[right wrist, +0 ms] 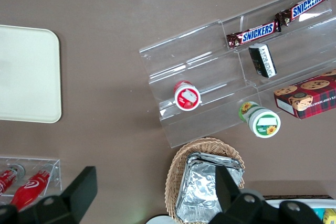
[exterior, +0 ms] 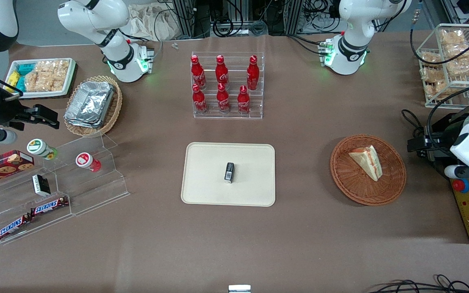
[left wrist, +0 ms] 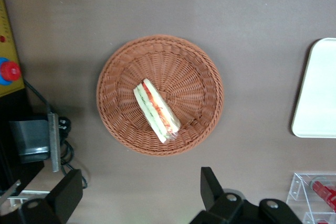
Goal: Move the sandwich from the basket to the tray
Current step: 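Move the left gripper over the sandwich in the wicker basket, then lower the left gripper and close it on the wrapped sandwich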
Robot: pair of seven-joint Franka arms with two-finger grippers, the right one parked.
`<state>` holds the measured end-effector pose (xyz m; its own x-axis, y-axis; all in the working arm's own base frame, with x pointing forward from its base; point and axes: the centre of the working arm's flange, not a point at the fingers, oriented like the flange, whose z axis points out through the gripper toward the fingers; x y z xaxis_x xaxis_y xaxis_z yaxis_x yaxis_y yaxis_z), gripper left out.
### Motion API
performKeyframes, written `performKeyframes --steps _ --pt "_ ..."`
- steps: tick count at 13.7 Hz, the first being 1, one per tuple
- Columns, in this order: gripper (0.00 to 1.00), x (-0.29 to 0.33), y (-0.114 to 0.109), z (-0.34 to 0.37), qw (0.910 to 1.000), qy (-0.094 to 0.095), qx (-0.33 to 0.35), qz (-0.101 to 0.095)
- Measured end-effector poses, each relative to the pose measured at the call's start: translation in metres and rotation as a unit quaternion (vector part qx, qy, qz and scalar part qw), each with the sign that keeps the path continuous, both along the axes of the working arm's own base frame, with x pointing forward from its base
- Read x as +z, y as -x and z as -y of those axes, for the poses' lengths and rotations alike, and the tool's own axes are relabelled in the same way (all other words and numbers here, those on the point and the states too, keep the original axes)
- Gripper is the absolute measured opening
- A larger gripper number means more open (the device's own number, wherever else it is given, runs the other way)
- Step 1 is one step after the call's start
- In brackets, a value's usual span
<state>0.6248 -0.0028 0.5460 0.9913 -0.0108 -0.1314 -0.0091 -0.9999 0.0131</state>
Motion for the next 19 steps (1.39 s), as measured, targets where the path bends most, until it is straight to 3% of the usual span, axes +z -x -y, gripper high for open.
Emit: performKeyframes --steps 3,8,10,15,19 --pt "1.0 -0.001 -0.001 0.003 0.9994 -0.033 -0.011 0.001" --pt "0.98 -0.026 -0.001 0.007 0.9991 -0.038 -0.013 -0.014" --pt "0.94 -0.07 0.002 0.005 0.9992 -0.038 -0.009 -0.005" --pt "0.94 -0.2 0.044 0.01 0.9947 -0.044 0.091 0.022" --pt "0.94 -0.253 0.07 0.012 0.9865 -0.049 0.156 0.003"
